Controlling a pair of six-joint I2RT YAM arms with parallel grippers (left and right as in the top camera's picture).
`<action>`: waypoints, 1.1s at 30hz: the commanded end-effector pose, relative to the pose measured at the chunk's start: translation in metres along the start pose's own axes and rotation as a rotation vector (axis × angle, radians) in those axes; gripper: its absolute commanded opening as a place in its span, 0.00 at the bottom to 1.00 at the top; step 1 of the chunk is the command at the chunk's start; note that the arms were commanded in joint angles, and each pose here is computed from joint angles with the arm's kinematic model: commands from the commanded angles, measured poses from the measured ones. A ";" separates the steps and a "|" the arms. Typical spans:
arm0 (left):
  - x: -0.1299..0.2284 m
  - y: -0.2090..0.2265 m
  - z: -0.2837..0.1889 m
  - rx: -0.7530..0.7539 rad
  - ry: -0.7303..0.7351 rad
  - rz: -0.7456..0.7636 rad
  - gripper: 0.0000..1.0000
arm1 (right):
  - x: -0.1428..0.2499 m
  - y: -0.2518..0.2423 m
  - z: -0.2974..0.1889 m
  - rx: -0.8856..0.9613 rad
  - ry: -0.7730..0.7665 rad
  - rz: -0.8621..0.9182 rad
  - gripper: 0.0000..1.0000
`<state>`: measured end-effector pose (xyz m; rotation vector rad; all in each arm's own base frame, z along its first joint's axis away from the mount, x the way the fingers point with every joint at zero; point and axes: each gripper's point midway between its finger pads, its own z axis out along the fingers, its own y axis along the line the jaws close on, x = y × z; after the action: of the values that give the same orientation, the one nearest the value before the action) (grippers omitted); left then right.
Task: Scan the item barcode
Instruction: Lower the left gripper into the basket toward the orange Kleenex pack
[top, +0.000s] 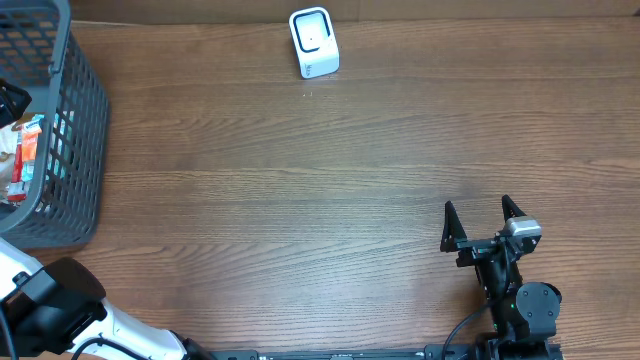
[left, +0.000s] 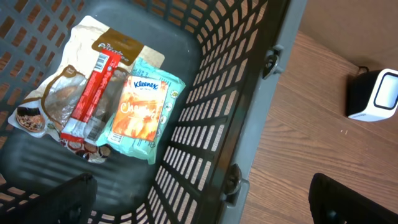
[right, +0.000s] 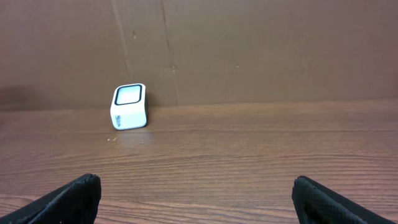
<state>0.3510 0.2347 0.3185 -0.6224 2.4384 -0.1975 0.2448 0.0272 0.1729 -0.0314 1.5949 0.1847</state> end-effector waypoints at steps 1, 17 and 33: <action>-0.008 -0.008 -0.018 -0.012 -0.062 0.011 1.00 | 0.002 0.001 0.000 -0.003 -0.003 0.007 1.00; -0.033 0.009 0.018 -0.017 -0.252 0.068 1.00 | 0.002 0.001 0.000 -0.003 -0.003 0.007 1.00; -0.003 0.042 0.069 -0.110 -0.230 0.069 0.99 | 0.002 0.001 0.000 -0.003 -0.003 0.007 1.00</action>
<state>0.3747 0.2694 0.2686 -0.5633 2.2210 0.0283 0.2448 0.0272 0.1729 -0.0317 1.5949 0.1844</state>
